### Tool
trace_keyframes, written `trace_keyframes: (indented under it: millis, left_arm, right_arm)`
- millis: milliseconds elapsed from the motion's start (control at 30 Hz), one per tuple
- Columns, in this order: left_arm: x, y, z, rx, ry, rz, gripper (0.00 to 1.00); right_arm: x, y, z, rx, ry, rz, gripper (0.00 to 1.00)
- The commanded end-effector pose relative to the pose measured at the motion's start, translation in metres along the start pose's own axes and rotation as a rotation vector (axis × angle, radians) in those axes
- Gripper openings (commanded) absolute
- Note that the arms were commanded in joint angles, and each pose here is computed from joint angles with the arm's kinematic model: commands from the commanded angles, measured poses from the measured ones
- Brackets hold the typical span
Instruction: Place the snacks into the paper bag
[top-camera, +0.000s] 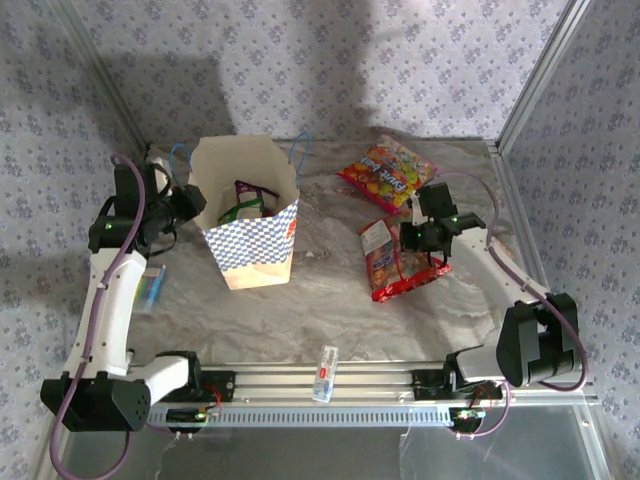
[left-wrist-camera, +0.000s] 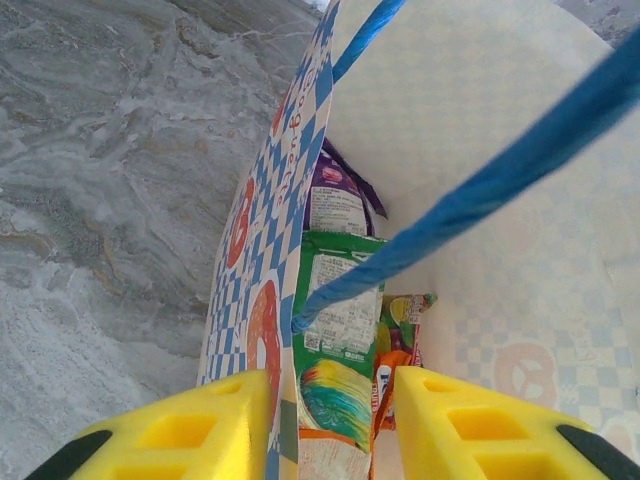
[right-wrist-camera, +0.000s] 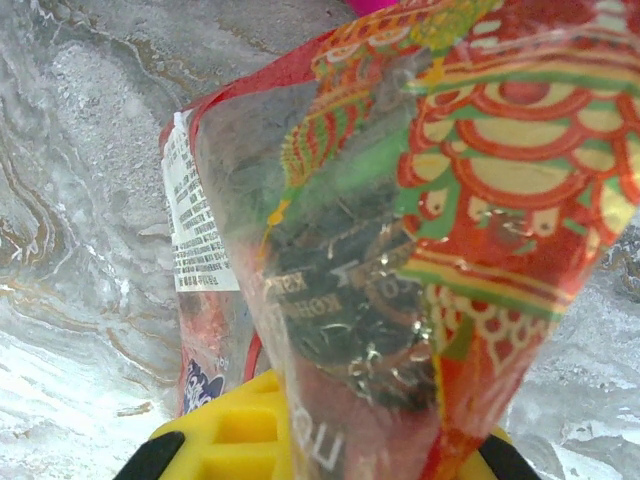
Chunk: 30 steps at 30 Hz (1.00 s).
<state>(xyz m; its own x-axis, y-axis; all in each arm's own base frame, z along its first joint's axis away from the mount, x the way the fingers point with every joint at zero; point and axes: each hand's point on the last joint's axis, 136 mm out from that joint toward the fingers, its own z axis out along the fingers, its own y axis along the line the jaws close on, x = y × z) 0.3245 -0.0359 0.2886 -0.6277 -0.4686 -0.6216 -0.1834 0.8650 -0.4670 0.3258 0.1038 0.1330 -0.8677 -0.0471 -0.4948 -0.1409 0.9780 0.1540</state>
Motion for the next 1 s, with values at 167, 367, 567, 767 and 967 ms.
trace_keyframes:
  millis: [167, 367, 567, 767, 967]
  left_arm:
    - [-0.004, -0.003, -0.009, 0.004, -0.03, 0.024, 0.38]
    - [-0.004, -0.003, -0.009, 0.007, -0.031, 0.027, 0.38]
    - [-0.005, -0.004, -0.009, 0.009, -0.036, 0.031, 0.38]
    - [-0.005, -0.004, -0.008, 0.01, -0.036, 0.036, 0.38]
    - [-0.007, -0.005, -0.01, 0.012, -0.043, 0.039, 0.39]
  right_arm:
    - [-0.039, 0.019, -0.046, -0.005, -0.174, -0.094, 0.0]
    - [-0.045, 0.035, -0.068, -0.044, -0.236, -0.155, 0.0]
    - [-0.049, 0.048, -0.086, -0.063, -0.26, -0.19, 0.0]
    - [-0.051, 0.062, -0.099, -0.071, -0.279, -0.237, 0.0]
    - [-0.066, 0.08, -0.128, -0.101, -0.356, -0.266, 0.0]
